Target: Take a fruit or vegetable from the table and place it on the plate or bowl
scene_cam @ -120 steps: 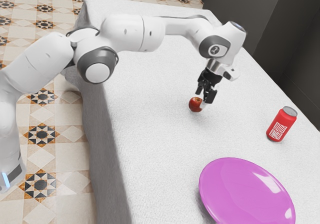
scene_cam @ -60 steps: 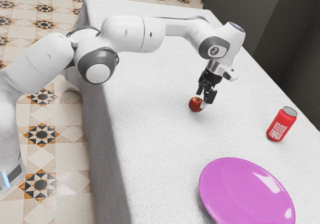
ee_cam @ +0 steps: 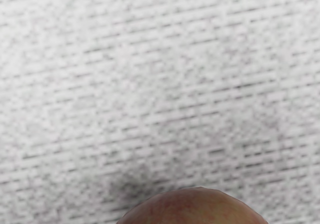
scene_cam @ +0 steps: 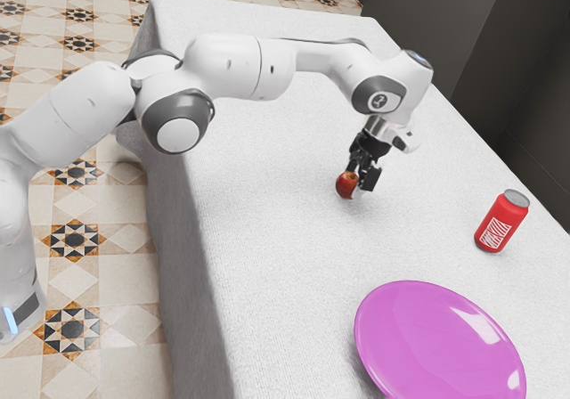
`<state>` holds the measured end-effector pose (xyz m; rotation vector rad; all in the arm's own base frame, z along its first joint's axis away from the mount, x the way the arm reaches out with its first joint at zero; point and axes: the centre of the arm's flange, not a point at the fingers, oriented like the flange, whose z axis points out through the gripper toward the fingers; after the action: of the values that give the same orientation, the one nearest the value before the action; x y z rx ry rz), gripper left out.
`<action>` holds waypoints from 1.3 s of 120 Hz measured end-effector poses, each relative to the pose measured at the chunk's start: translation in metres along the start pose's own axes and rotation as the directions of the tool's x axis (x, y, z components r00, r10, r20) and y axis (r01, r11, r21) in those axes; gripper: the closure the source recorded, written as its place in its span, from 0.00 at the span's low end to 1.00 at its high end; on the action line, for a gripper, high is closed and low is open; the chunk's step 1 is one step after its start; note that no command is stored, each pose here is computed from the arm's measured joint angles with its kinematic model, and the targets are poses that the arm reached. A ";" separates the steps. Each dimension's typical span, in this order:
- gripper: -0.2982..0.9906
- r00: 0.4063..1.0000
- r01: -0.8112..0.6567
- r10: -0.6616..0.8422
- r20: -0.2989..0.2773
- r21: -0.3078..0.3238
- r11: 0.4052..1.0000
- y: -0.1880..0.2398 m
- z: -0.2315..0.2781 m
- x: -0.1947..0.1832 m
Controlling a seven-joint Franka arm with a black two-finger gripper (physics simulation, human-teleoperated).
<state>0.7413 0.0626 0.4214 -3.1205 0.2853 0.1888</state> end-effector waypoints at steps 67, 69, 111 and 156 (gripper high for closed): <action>0.53 0.990 -0.119 0.120 -0.074 0.018 0.993 0.075 -0.089 -0.011; 0.53 0.987 -0.142 0.143 -0.075 0.010 0.990 0.090 -0.092 -0.010; 0.54 0.815 -0.578 0.578 -0.038 0.032 0.816 0.426 -0.092 -0.046; 0.35 0.777 -0.581 0.562 -0.285 0.022 0.814 0.456 -0.097 -0.023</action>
<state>0.6485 -0.3827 0.5247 -3.0031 1.2613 -0.2605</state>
